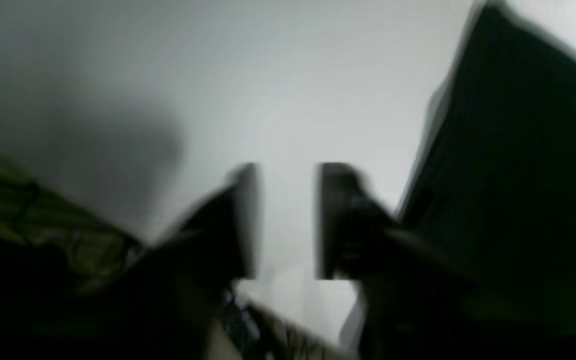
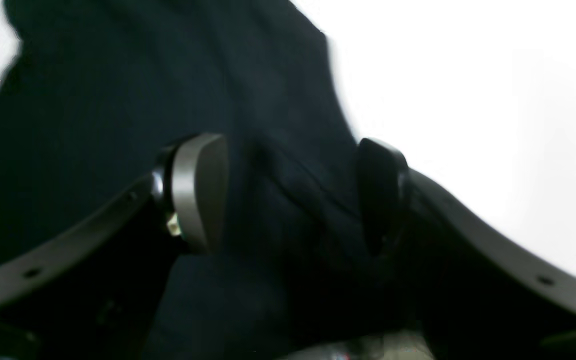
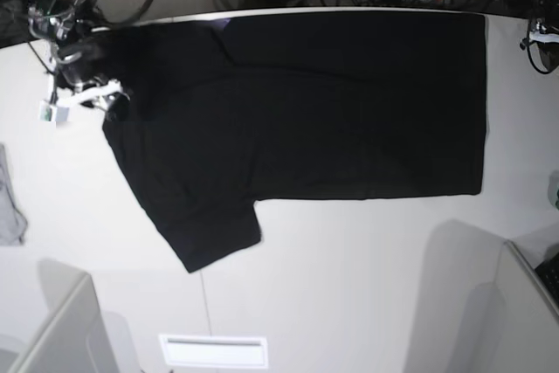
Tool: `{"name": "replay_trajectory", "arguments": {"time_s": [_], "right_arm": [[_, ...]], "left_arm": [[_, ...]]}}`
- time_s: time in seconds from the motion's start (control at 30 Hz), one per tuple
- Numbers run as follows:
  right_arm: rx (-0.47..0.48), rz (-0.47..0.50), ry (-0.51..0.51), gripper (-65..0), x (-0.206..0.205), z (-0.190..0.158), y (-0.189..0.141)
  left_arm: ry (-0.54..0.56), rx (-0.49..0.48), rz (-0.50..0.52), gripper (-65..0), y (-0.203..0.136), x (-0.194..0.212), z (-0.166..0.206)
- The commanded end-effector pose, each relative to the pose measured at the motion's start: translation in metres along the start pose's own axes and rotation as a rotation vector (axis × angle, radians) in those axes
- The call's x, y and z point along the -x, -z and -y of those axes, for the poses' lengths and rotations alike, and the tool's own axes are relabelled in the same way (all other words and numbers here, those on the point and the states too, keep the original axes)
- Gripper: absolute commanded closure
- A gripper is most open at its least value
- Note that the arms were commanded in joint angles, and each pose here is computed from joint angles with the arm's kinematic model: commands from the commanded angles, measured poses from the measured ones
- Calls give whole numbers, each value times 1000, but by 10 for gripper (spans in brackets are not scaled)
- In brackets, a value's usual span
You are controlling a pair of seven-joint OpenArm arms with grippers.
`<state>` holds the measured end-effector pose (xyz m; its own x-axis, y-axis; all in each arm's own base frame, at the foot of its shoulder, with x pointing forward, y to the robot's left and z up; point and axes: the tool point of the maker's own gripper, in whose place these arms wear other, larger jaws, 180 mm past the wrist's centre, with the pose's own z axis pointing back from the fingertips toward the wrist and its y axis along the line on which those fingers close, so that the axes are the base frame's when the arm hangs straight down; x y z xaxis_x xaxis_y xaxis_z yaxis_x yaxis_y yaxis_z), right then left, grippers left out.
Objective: Fold the T-shirt properly
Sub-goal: 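Move the right gripper to the sleeve and hem corner and grasp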
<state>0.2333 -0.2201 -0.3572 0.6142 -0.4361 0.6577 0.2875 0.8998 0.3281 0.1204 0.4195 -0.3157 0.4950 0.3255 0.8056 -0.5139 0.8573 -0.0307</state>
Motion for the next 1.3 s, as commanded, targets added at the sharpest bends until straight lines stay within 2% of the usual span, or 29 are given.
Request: {"name": "replay_trajectory", "arguments": {"time_s": [0.0,0.1,0.23,0.6,0.77,0.9,0.97,1.13,1.27], "right_arm": [[-33,66,-24,-377,-23,-12,0],[-99,102,-86,-377,-51,-38,12],[-154,52,-149,-377,-82,-58,41],[-194,-94,14,-381,-136,-67,138],[-170,-105,-112,-383,-141,-87,184],[-128,-116,-145,-396,-139,-89,212],[-113,-106,-171,-420,-140,-91,218],[-86,-112,-317,-425,-132,-97,226],[-92,-143,-341,-420,-114,-100,229]], "left_arm": [[28,1,49,-15,-4,-17,1],[43,44,53,0,2,-20,17],[55,92,35,0,9,-15,35],[76,98,31,0,9,-17,36],[78,97,33,0,9,-19,35],[77,93,32,0,9,-18,34],[76,93,31,0,9,-18,33],[81,90,24,0,8,-16,32],[80,91,27,0,8,-16,32]]}}
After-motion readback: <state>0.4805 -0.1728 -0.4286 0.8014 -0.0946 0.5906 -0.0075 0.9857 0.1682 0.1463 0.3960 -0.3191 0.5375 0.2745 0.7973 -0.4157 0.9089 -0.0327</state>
